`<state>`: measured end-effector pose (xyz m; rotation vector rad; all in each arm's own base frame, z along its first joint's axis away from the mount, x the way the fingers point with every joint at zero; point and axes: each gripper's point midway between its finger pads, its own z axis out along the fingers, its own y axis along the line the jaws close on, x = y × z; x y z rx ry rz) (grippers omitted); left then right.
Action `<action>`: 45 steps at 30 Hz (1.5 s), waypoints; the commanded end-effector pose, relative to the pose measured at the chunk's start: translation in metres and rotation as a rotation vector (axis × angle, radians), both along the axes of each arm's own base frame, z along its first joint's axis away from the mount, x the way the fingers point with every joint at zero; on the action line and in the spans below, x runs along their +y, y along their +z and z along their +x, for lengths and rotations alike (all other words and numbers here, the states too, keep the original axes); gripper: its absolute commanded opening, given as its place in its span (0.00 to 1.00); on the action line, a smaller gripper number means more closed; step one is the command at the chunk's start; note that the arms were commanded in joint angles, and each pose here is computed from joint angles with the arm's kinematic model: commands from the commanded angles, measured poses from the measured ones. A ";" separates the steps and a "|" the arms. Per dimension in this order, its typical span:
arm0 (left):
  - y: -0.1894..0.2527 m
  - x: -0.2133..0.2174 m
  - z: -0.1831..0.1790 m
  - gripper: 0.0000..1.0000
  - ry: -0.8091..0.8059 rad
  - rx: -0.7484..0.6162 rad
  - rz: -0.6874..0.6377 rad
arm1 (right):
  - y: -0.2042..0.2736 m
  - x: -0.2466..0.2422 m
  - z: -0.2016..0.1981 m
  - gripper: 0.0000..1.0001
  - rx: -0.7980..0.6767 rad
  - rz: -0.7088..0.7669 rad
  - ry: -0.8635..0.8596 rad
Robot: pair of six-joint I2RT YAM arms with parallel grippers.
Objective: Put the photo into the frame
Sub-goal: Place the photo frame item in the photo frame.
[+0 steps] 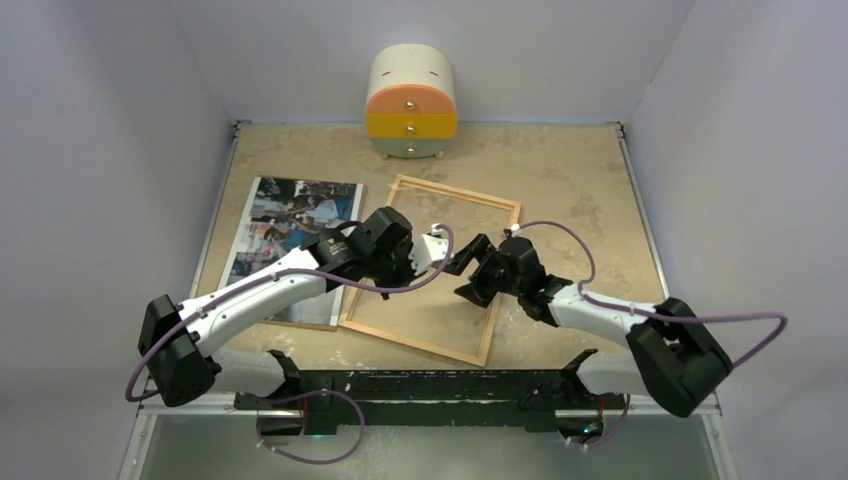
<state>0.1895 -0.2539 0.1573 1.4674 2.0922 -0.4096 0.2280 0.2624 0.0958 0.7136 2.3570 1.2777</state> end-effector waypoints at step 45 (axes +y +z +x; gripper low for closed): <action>-0.022 -0.013 -0.022 0.00 -0.069 0.068 -0.027 | -0.002 0.018 0.030 0.81 0.055 -0.131 0.005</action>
